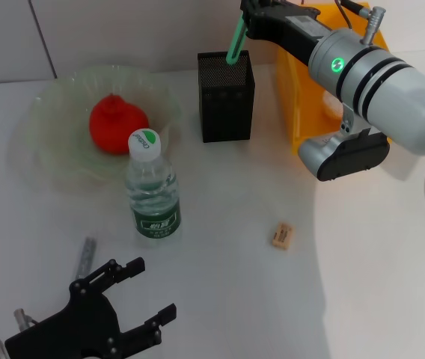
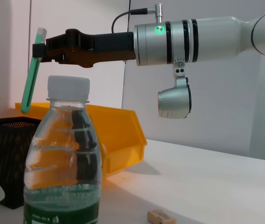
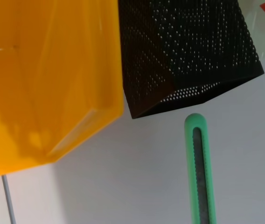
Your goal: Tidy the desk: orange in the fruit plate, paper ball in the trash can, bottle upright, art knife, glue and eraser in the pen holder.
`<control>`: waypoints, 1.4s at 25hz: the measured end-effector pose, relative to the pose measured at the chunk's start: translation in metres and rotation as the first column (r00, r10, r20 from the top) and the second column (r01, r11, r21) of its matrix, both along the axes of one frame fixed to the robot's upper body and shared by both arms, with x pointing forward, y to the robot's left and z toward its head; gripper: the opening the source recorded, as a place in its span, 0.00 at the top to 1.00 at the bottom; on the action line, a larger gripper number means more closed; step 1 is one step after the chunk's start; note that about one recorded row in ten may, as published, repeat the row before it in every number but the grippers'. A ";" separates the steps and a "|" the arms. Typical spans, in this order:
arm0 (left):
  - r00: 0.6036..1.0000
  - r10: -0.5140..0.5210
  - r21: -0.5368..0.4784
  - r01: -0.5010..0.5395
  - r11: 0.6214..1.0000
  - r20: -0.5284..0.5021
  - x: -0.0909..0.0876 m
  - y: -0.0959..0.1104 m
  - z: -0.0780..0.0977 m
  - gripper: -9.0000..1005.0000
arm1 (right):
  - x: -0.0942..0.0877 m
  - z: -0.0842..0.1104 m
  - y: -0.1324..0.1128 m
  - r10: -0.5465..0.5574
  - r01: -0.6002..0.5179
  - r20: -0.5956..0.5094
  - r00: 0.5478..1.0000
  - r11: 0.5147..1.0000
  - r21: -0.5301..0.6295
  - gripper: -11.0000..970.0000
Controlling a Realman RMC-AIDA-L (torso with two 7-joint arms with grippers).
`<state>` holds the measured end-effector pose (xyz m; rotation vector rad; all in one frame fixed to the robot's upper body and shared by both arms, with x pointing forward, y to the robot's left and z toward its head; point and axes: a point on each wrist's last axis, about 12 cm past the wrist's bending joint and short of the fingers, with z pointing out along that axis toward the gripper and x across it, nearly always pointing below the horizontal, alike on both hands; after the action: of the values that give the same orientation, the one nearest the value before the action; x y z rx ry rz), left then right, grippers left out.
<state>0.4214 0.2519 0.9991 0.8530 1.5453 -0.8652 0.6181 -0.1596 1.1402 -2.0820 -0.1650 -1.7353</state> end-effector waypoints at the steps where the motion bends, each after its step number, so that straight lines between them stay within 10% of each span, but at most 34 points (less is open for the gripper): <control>1: 1.000 0.000 0.000 0.000 1.000 0.000 0.000 0.000 0.000 0.19 | 0.001 0.000 0.000 0.001 -0.001 0.003 1.000 1.000 -0.001 0.75; 21: 1.000 -0.002 -0.006 0.002 1.000 -0.003 0.001 -0.001 0.001 0.19 | 0.002 -0.011 0.000 0.002 -0.002 -0.014 1.000 1.000 0.004 0.74; 35: 1.000 -0.010 -0.021 0.010 1.000 0.003 -0.002 0.002 0.003 0.19 | -0.005 0.015 0.001 -0.014 0.082 -0.202 0.979 0.940 0.330 0.40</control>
<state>0.4198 0.2537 1.0019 0.8467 1.5283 -0.8860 0.6131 -0.1586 1.1549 -1.9957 0.2300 -1.4504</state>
